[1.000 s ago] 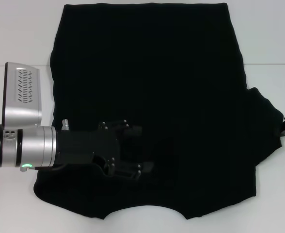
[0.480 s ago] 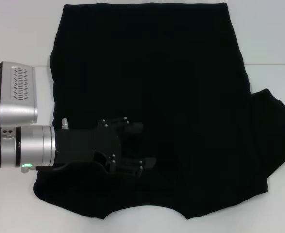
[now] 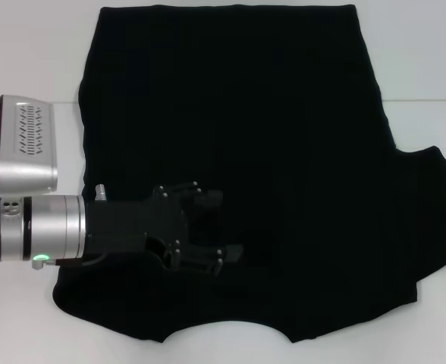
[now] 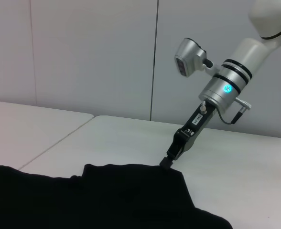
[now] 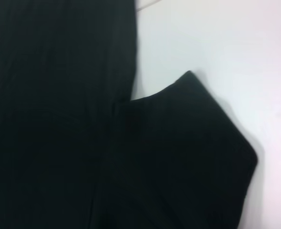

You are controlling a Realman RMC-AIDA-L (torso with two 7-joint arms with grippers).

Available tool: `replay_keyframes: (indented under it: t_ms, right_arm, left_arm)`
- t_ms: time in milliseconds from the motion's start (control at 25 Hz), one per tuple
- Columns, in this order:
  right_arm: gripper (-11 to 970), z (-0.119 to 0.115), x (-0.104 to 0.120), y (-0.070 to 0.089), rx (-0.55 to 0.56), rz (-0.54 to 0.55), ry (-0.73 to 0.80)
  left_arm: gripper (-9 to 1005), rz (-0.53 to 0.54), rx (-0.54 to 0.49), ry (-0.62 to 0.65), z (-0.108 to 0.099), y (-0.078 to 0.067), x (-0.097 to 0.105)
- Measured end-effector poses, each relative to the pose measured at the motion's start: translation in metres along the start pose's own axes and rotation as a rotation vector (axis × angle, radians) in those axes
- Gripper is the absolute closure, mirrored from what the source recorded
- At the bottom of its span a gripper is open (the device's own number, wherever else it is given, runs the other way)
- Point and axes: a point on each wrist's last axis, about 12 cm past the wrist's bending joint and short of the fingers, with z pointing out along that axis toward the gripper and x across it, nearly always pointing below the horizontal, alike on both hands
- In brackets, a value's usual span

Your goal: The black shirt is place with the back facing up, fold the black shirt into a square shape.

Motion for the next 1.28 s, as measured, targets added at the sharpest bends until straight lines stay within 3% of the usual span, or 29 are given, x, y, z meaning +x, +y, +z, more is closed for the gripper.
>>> replay_keyframes:
  t_ms: [400, 760, 960, 1120, 1200, 1240, 1280]
  right_arm:
    - [952, -0.021, 0.009, -0.021, 0.012, 0.057, -0.046]
    - [951, -0.015, 0.001, -0.01, -0.01, 0.018, -0.053]
    - [951, -0.005, -0.018, 0.021, -0.076, -0.059, -0.06]
    - [951, 0.013, -0.033, 0.065, -0.131, -0.179, -0.016]
    - [950, 0.028, -0.038, 0.099, -0.155, -0.275, 0.038]
    - [950, 0.028, -0.038, 0.099, -0.155, -0.275, 0.038]
    - [950, 0.032, -0.039, 0.109, -0.159, -0.306, 0.055]
  left_arm:
    - [63, 0.002, -0.004, 0.001, 0.0, 0.001, -0.001]
    - [63, 0.001, -0.006, 0.001, 0.001, 0.001, 0.0]
    - [64, 0.0, -0.008, 0.002, 0.001, 0.001, 0.0]
    - [64, -0.012, -0.009, 0.002, 0.001, 0.001, 0.0]
    - [63, -0.015, -0.009, 0.002, 0.001, 0.001, 0.0]
    - [63, -0.015, -0.009, 0.002, 0.001, 0.001, 0.0]
    - [63, -0.017, -0.01, 0.001, 0.001, 0.001, 0.001]
